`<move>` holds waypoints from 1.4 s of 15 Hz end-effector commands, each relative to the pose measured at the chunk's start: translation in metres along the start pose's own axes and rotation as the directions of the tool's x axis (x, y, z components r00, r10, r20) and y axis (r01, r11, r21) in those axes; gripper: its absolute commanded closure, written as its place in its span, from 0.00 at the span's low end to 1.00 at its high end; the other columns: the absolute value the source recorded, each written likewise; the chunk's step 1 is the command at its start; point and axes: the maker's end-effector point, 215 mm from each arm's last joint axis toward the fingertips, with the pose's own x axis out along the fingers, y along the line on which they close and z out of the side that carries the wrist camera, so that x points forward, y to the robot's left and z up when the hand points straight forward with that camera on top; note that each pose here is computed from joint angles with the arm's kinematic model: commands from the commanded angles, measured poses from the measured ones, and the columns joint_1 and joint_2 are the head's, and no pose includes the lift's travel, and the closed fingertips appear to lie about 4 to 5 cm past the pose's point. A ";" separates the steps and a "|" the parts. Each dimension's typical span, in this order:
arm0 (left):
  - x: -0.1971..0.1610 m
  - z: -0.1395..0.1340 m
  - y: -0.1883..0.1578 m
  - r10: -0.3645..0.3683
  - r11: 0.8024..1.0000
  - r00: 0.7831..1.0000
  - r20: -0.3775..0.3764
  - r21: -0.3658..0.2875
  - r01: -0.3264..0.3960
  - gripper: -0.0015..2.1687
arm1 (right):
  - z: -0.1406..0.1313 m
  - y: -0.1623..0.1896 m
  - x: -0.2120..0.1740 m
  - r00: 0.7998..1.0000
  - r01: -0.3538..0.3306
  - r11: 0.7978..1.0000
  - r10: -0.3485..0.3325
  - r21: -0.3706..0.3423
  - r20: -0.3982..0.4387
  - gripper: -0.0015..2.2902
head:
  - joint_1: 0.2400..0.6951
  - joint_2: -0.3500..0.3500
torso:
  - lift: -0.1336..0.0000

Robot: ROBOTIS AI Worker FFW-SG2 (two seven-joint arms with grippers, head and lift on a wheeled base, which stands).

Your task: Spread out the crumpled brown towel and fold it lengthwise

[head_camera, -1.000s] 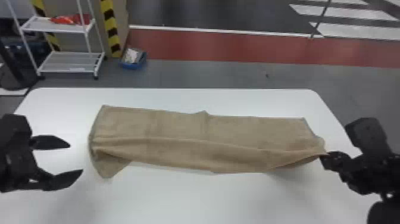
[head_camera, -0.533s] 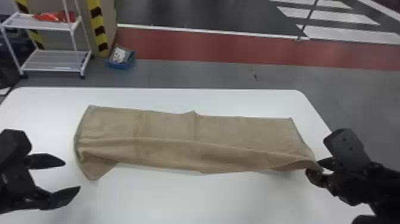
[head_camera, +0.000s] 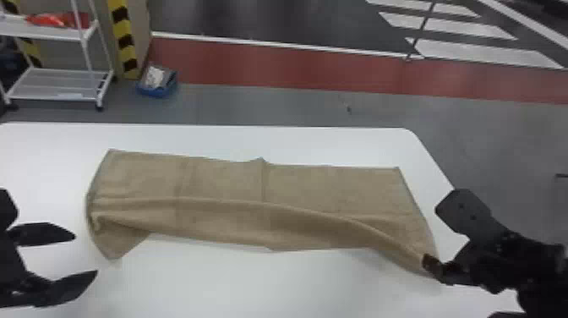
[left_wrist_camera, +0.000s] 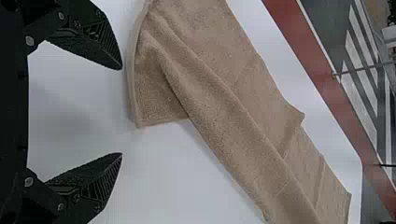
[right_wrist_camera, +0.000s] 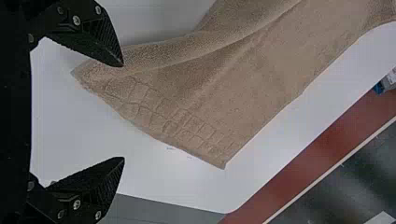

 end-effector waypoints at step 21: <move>0.003 -0.016 0.002 -0.003 0.999 1.000 -0.006 -0.037 0.002 0.12 | -0.055 0.020 0.042 0.984 -0.121 0.965 0.087 -0.231 -0.152 0.31 | 1.00 0.16 | 0.07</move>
